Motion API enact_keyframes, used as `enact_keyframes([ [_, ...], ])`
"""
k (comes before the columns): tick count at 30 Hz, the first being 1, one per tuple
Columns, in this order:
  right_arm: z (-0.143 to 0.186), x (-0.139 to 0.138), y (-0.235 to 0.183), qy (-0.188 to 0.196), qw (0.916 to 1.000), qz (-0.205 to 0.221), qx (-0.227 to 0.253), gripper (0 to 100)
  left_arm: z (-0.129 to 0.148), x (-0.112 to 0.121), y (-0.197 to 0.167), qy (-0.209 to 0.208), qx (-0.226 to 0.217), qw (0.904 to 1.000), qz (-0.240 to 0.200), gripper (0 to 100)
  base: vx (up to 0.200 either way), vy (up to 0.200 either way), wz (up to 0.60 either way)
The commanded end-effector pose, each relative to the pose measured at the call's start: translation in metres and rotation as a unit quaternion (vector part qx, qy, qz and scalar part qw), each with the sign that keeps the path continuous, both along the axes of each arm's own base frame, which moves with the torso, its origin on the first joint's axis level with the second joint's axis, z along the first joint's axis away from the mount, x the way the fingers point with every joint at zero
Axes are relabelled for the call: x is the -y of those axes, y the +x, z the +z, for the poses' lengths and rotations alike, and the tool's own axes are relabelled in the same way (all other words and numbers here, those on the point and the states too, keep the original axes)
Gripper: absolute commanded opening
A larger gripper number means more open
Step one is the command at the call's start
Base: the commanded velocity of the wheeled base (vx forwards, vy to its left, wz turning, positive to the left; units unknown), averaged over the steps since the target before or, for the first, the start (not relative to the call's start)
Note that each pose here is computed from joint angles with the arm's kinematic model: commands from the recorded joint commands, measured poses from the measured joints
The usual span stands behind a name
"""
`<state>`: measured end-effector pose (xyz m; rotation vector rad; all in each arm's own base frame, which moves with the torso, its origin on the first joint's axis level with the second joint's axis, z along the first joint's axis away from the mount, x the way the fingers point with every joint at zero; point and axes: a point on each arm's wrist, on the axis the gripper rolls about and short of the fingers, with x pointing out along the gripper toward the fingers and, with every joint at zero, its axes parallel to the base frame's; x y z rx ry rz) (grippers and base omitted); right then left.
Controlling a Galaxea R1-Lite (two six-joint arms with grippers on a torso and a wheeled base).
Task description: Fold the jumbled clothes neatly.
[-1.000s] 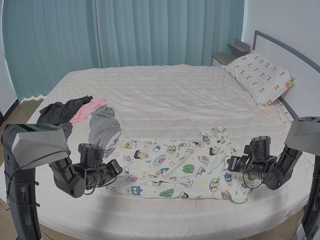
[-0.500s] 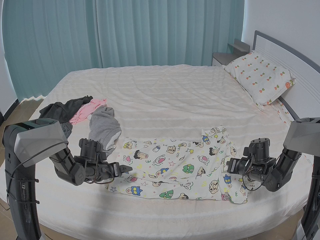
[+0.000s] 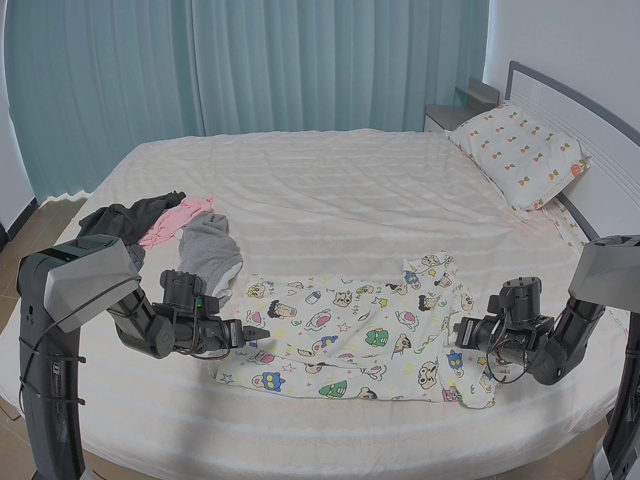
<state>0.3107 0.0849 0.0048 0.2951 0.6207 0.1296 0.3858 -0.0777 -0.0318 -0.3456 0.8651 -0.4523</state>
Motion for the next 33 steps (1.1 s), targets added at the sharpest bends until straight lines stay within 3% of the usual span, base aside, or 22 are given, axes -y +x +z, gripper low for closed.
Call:
enact_keyframes([
  [1, 0.001, 0.0, 0.0, 0.001, 1.0, 0.0, 0.001, 0, -0.009, -0.003, -0.001, 0.007, -0.008, 0.9999, -0.006, 100, 0.0, 0.0, 0.0],
  [12, 0.001, 0.0, 0.0, 0.001, 1.0, 0.0, 0.001, 0, -0.019, -0.006, -0.002, 0.026, -0.004, 0.9994, -0.022, 100, 0.0, 0.0, 0.0],
  [13, 0.001, 0.0, 0.0, 0.001, 1.0, 0.0, 0.001, 0, -0.019, -0.007, -0.002, 0.026, -0.004, 0.9994, -0.021, 0, 0.0, 0.0, 0.0],
  [33, 0.001, 0.0, 0.0, 0.002, 1.0, -0.002, 0.001, 0, -0.018, -0.029, -0.001, 0.041, -0.007, 0.9991, -0.01, 0, 0.0, 0.0, 0.0],
])
